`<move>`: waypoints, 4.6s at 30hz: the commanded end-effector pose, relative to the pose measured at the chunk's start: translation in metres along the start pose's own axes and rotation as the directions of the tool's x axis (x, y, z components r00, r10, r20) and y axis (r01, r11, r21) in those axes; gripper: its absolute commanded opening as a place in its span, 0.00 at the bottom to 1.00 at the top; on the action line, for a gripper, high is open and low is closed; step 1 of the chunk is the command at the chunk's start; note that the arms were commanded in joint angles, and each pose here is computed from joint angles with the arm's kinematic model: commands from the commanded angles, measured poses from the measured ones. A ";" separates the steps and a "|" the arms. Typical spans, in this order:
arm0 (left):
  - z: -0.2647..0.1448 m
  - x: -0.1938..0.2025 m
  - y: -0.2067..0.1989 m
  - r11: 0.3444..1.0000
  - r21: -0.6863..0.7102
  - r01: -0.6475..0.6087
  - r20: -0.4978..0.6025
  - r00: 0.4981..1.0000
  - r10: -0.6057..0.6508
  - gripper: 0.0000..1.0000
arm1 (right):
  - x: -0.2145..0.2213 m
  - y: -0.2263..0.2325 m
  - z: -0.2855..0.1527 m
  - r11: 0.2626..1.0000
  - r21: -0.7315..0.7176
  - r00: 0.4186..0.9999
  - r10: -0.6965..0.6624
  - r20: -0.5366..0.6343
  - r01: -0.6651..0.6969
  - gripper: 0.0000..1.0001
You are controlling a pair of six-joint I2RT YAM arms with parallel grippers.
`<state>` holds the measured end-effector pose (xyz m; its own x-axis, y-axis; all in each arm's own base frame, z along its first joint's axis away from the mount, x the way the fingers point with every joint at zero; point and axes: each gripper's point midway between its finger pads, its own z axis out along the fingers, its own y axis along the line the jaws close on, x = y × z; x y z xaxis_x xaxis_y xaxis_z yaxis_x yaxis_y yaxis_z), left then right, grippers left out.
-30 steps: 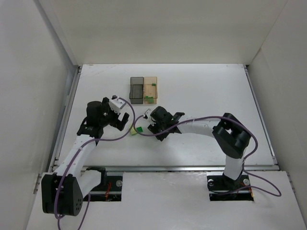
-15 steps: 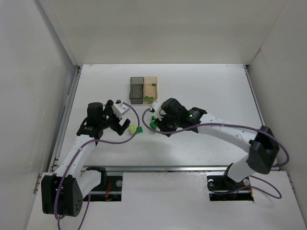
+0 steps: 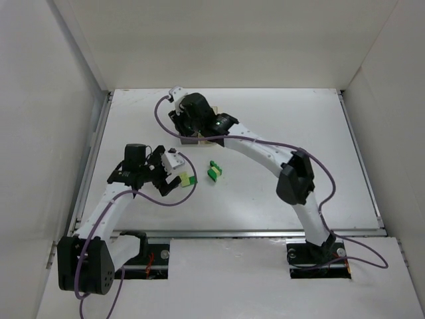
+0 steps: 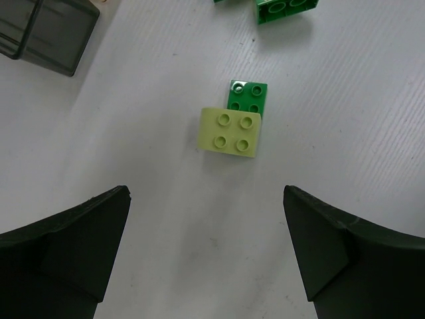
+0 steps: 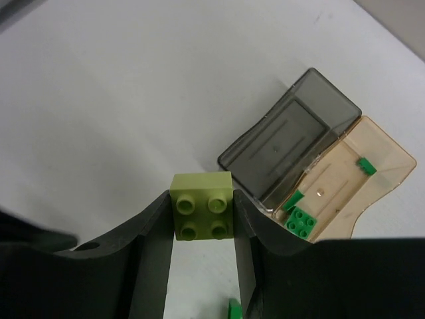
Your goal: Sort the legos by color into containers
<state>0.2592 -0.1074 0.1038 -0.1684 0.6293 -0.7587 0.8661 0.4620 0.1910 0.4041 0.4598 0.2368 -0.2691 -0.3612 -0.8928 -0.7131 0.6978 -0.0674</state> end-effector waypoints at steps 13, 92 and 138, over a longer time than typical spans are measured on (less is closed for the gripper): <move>0.006 -0.008 -0.001 0.997 0.027 -0.069 0.002 0.998 0.069 1.00 | 0.021 -0.032 0.084 0.983 -0.011 0.982 0.185 0.028 -0.185 0.65; -0.016 -0.170 0.034 0.976 -0.122 -0.182 0.308 0.928 0.211 0.00 | 0.007 -0.064 -0.131 0.906 -0.337 0.956 0.288 0.045 -0.257 0.87; -0.019 -0.190 0.043 0.963 -0.209 -0.172 0.365 0.900 0.240 0.00 | 0.000 -0.019 -0.086 0.768 -0.573 0.949 0.309 -0.061 -0.287 0.07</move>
<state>0.3227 -0.1898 0.2545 0.1782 0.4823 -0.8577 0.7686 0.4760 0.4274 0.3583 0.3883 0.2546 -0.5598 -0.1926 -0.8059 -0.8118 0.3222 0.4869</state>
